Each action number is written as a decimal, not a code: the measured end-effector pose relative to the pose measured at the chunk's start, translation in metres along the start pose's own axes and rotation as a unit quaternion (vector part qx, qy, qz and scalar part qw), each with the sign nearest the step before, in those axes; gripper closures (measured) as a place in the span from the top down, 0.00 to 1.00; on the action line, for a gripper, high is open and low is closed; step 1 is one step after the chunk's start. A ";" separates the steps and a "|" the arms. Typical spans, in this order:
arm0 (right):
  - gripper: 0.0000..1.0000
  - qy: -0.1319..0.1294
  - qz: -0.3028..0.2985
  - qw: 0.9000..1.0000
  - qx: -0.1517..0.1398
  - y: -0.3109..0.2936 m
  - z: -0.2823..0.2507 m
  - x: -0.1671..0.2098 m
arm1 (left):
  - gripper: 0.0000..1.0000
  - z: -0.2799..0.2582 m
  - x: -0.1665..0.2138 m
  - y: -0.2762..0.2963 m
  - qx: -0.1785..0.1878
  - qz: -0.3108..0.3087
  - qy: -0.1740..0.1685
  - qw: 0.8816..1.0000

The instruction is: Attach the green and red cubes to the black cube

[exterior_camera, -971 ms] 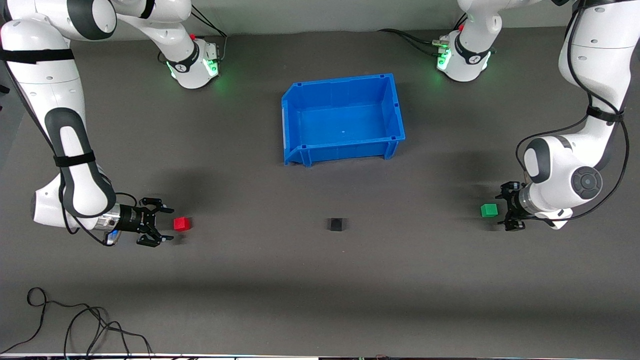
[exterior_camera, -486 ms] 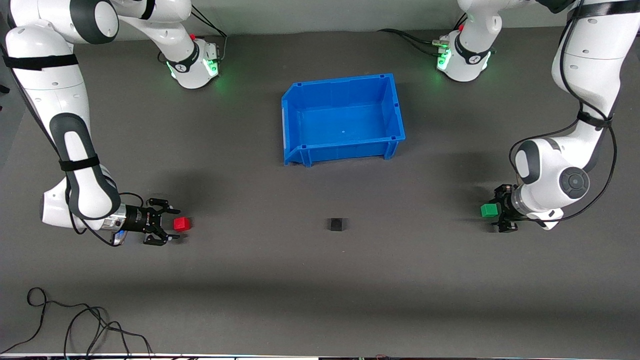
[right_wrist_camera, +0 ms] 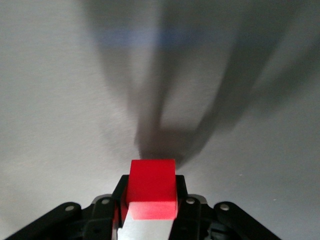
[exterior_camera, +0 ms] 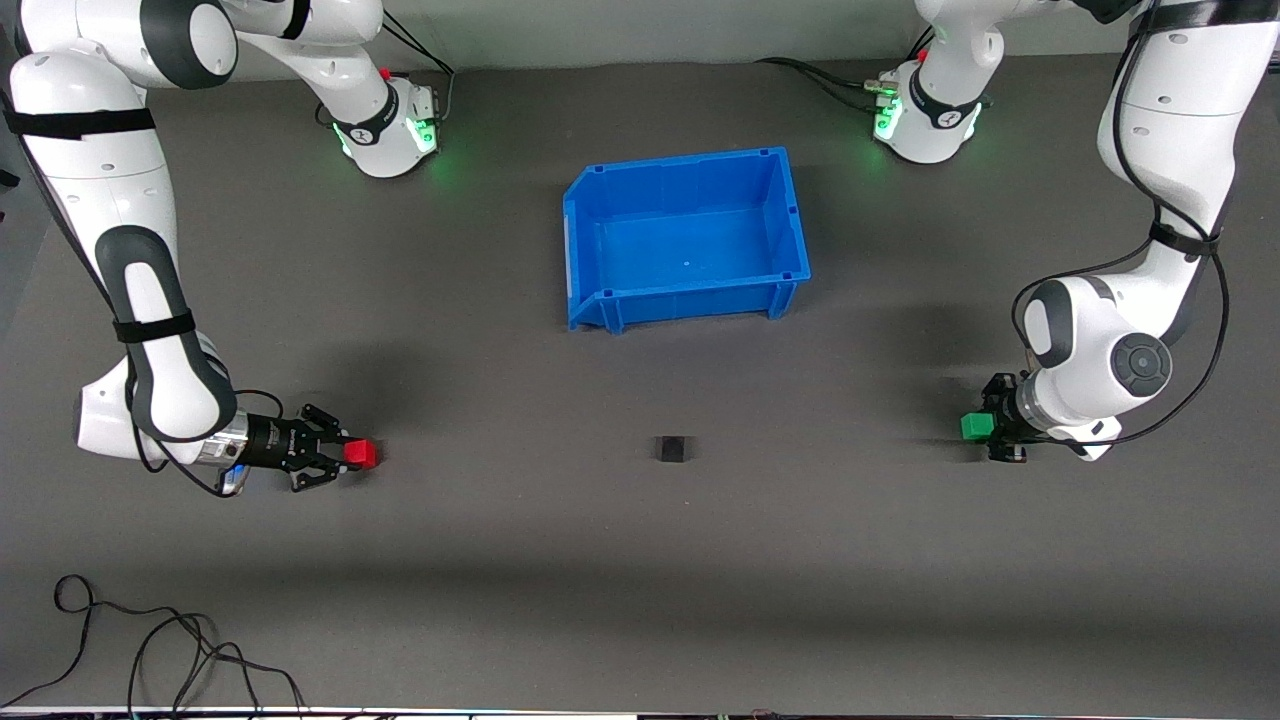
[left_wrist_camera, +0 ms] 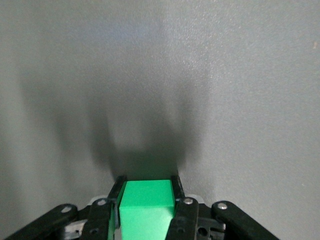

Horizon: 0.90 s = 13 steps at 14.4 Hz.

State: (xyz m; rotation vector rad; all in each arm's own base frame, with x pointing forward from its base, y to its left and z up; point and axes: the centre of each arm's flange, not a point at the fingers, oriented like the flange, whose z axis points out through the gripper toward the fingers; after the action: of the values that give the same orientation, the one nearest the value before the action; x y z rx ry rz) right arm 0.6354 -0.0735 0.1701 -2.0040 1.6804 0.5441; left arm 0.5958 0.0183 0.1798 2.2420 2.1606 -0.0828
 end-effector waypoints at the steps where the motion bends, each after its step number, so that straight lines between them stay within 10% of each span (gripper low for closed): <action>1: 0.40 -0.001 -0.005 1.000 0.003 -0.006 -0.004 -0.004 | 0.37 0.000 -0.001 0.000 0.000 -0.001 0.000 1.000; 6: 0.40 -0.025 -0.005 1.000 0.008 -0.048 -0.028 -0.057 | 0.37 -0.022 -0.017 0.019 -0.004 -0.013 -0.002 1.000; 13: 0.40 -0.027 -0.005 1.000 -0.014 -0.069 0.006 -0.133 | 0.37 -0.051 -0.155 0.040 -0.010 0.009 -0.021 1.000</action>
State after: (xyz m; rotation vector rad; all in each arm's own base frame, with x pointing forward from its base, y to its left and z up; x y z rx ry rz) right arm 0.6804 0.0468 0.2482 -1.9975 1.6393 0.6159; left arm 0.6314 -0.1350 0.2386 2.2273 2.1109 -0.1082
